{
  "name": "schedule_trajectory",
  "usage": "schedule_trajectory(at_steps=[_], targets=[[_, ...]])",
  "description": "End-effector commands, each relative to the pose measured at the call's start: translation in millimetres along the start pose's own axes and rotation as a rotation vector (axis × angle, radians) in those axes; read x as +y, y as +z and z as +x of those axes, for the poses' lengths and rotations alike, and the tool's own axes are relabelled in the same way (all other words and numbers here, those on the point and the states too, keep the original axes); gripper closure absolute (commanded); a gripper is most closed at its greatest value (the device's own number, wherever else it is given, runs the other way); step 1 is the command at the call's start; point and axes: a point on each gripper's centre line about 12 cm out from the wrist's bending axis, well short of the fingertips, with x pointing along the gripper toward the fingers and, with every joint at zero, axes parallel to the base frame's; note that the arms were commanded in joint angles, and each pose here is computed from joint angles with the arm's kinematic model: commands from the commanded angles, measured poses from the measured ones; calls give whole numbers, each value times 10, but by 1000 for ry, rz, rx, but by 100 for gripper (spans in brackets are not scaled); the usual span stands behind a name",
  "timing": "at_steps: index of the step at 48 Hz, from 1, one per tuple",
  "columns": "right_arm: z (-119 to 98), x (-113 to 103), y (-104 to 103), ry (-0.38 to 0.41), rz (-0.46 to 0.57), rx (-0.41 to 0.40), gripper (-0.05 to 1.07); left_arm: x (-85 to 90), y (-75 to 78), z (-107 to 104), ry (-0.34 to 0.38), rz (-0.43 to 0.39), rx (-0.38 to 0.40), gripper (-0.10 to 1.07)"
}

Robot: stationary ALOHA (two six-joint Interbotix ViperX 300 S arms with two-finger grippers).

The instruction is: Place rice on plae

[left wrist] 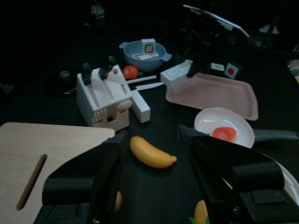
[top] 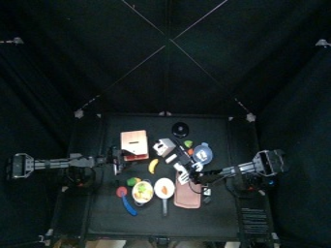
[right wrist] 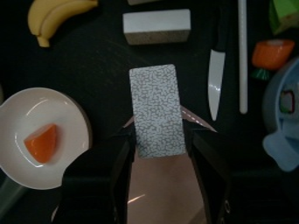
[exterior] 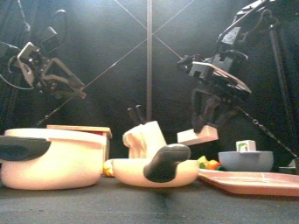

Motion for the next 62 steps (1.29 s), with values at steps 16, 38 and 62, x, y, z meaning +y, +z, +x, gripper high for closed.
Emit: schedule_trajectory(at_steps=[16, 38, 62], targets=[[-253, -139, -392, -7, 285, -28, 30, 6, 184, 37, 0, 6, -52, 11], [-104, 68, -728, -195, 419, -6, 30, 17, 101, 19, 12, -43, -34, 11], [22, 10, -801, -240, 530, -33, 29, 17, 95, 18, 12, -42, -32, 11]])
